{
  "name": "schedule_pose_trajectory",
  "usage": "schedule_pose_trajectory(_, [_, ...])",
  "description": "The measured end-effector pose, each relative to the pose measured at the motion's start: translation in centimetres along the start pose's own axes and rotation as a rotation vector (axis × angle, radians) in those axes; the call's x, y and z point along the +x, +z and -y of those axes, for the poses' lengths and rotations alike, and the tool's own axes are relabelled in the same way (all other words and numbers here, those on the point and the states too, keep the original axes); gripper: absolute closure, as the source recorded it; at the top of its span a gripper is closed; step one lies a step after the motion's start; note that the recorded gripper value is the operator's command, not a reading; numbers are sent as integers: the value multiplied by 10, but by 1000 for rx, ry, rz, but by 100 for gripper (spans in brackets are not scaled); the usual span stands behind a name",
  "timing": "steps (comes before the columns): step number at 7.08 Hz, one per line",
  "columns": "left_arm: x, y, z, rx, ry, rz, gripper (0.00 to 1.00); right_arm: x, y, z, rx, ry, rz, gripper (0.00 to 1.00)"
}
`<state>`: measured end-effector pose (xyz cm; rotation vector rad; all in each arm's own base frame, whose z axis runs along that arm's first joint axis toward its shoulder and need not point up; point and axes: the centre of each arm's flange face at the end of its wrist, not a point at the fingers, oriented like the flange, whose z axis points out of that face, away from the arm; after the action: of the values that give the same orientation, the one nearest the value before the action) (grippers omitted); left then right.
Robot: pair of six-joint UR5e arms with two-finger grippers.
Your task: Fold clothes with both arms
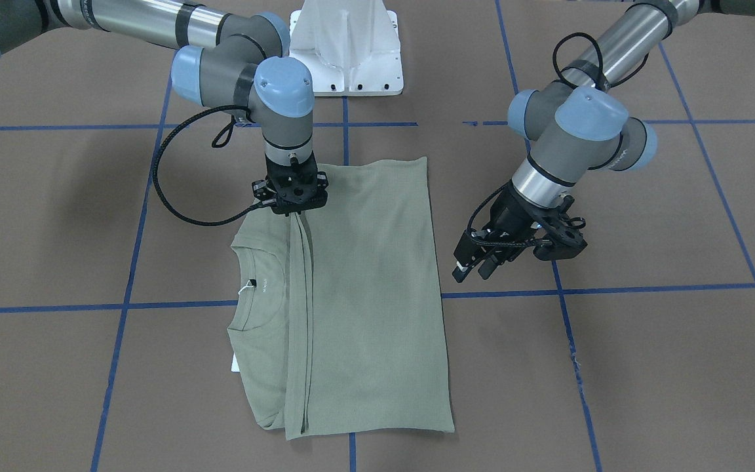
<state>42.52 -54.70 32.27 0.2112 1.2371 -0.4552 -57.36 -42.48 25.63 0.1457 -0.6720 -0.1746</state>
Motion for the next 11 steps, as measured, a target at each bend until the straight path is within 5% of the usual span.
schedule_pose_trajectory(3, [1,-4,-1,1,-5,-6,35,27,-6,6,-51,24,39,100])
schedule_pose_trajectory(4, [0,-5,-2,0,-6,-5,35,42,-9,-6,-51,30,45,64])
schedule_pose_trajectory(5, [-1,-5,-2,0,-6,-5,35,53,-13,-20,-50,36,51,1])
schedule_pose_trajectory(8, [1,-8,-2,1,-4,-10,35,59,-14,-28,-49,56,47,0])
schedule_pose_trajectory(11, [4,-10,-4,-1,0,-17,35,82,-27,12,-4,118,35,0])
